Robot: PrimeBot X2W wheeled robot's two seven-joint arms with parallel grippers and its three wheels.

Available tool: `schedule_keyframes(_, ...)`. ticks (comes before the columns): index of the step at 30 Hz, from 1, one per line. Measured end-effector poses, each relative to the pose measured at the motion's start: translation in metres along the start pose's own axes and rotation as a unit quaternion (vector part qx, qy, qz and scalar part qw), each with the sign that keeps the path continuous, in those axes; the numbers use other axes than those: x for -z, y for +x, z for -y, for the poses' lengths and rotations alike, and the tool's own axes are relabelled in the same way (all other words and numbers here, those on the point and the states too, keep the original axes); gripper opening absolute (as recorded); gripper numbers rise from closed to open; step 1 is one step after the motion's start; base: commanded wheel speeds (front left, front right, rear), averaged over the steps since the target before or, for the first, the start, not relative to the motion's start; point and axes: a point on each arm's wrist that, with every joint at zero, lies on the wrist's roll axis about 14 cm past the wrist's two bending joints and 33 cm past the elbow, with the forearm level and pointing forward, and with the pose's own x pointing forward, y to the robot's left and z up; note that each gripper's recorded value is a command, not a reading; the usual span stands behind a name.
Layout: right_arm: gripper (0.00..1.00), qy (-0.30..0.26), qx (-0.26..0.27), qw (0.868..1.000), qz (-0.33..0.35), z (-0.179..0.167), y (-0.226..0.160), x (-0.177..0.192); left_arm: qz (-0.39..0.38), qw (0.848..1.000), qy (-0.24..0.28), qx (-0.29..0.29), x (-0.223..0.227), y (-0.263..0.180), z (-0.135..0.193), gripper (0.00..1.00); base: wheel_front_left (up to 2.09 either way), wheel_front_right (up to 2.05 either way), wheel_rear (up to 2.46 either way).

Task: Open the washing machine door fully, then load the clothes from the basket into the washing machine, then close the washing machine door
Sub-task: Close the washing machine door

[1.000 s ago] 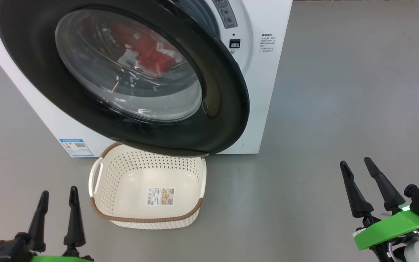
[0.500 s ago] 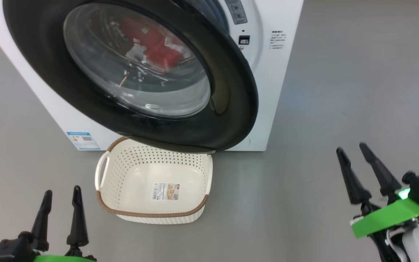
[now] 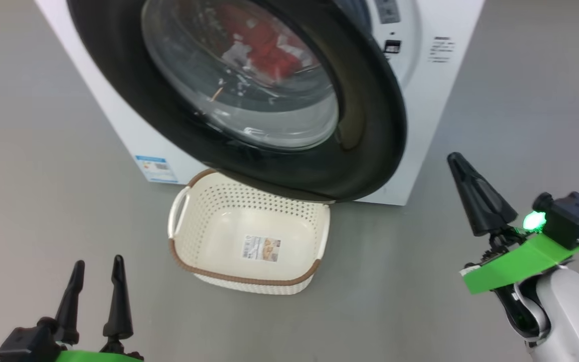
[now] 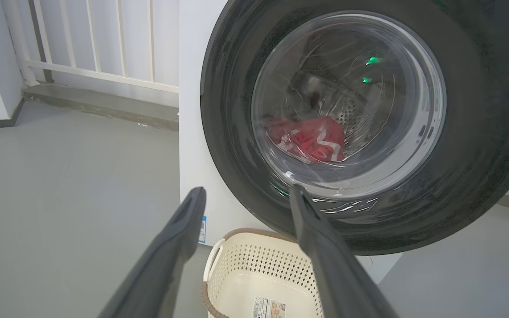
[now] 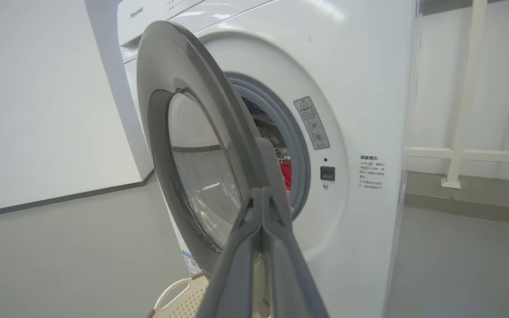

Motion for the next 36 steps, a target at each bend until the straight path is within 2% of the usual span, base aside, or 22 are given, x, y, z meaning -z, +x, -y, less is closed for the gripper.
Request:
schedule_keyframes(7,0.0,-0.017,-0.085,0.996,-0.035,-0.035,0.03,0.026,0.0,1.0,0.002,-0.022,-0.002,-0.007,-0.013,1.0,0.0,0.0,0.0)
schedule_keyframes(13,0.0,-0.035,-0.125,0.989,-0.064,-0.044,0.049,0.049,0.0,0.999,-0.005,-0.047,-0.003,-0.011,-0.027,1.0,0.0,0.0,0.0)
schedule_keyframes(26,0.0,-0.037,-0.134,0.986,-0.089,-0.033,0.073,0.079,-0.01,0.997,-0.001,-0.072,0.003,-0.006,-0.041,1.0,0.0,0.0,0.0)
schedule_keyframes(36,0.0,-0.04,-0.122,0.988,-0.08,-0.013,0.092,0.081,-0.013,0.998,0.004,-0.066,0.007,0.008,-0.039,1.0,0.0,0.0,0.0)
